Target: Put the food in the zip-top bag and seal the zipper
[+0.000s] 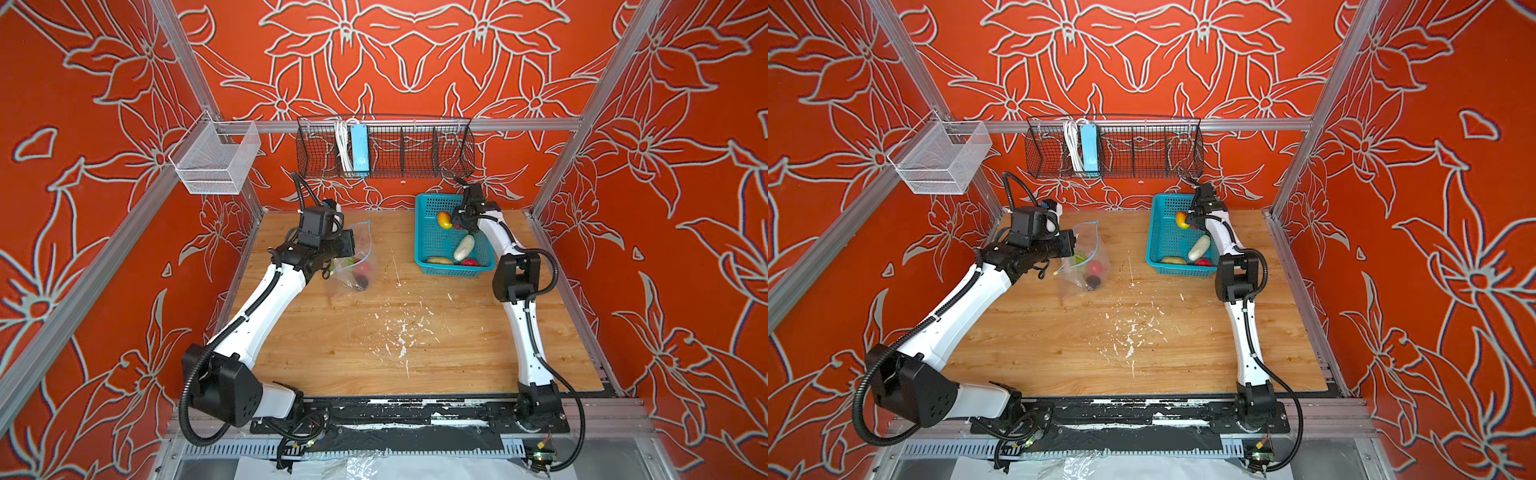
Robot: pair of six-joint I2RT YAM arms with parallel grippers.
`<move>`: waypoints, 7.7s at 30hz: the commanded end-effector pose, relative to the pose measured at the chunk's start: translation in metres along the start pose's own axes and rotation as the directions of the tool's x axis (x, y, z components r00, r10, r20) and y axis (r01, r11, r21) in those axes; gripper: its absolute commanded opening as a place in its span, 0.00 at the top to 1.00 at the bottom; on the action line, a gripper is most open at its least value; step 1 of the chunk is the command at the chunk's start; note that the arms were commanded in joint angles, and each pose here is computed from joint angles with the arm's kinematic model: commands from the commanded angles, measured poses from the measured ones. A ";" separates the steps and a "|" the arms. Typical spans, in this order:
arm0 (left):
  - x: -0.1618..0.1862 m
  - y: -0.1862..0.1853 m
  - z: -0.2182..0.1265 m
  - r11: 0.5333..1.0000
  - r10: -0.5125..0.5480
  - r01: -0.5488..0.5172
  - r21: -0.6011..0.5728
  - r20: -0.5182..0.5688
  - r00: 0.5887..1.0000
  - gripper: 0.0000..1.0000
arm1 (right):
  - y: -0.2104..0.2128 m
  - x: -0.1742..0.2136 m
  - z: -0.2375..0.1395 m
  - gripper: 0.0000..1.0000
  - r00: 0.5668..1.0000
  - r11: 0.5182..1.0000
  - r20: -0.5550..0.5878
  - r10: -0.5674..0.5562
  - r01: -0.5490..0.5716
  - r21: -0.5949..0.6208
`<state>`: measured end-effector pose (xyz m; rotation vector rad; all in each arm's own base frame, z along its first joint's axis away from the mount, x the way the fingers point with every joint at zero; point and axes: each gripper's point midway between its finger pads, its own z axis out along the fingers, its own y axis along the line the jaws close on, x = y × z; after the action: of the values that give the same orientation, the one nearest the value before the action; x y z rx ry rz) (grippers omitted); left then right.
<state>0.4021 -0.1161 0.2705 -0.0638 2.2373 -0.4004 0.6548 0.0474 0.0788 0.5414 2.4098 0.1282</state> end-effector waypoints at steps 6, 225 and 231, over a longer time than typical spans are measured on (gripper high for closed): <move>0.001 0.003 0.003 1.000 0.015 -0.015 -0.016 -0.008 1.000 1.00 | 0.001 -0.041 -0.027 0.32 0.991 0.998 0.120 0.066 -0.064 -0.018; -0.014 -0.001 -0.025 1.000 0.003 -0.003 -0.006 0.073 0.997 1.00 | 0.309 0.231 -0.330 0.68 0.926 0.657 -0.041 -0.374 0.234 -0.717; -0.015 -0.004 -0.027 1.000 -0.001 0.000 0.012 0.074 0.997 1.00 | 0.310 0.244 -0.321 0.62 0.911 0.665 -0.058 -0.408 0.253 -0.703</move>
<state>0.3959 -0.1109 0.2879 -0.0767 2.1905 -0.3918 0.3904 0.4422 0.2569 -0.2697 2.3744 0.9526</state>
